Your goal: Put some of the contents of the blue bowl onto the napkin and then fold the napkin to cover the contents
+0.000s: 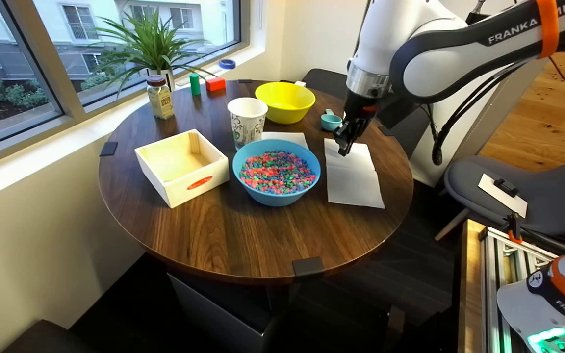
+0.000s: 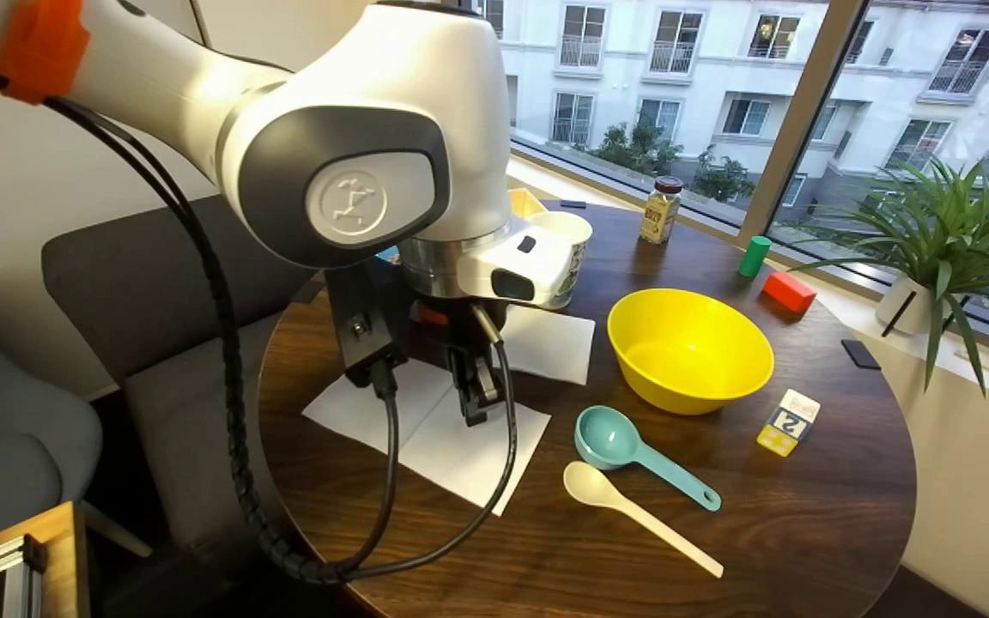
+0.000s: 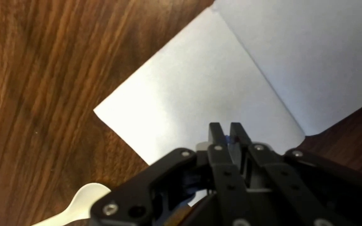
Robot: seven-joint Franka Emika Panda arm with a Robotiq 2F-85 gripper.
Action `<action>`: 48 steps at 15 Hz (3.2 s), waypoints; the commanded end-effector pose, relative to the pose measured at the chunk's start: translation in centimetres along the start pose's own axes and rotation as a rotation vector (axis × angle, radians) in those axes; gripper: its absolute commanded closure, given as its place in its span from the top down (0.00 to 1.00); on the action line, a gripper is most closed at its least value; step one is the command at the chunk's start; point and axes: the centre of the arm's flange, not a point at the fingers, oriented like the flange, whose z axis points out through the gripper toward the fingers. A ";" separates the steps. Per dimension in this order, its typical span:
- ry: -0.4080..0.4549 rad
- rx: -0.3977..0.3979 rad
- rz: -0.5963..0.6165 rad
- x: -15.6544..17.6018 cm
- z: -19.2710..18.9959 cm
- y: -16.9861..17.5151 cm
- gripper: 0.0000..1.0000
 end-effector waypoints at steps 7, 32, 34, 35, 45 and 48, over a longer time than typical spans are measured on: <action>-0.003 0.014 0.017 -0.4 0.5 -0.1 0.36; 0.172 0.019 -0.182 3.6 -7.8 -12.8 1.00; 0.158 0.039 -0.195 4.2 -6.8 -14.2 1.00; 0.151 0.047 -0.202 4.4 -6.4 -14.9 1.00; 0.100 0.055 -0.266 4.1 -5.3 -19.3 1.00; 0.074 0.040 -0.262 4.2 -3.9 -18.8 1.00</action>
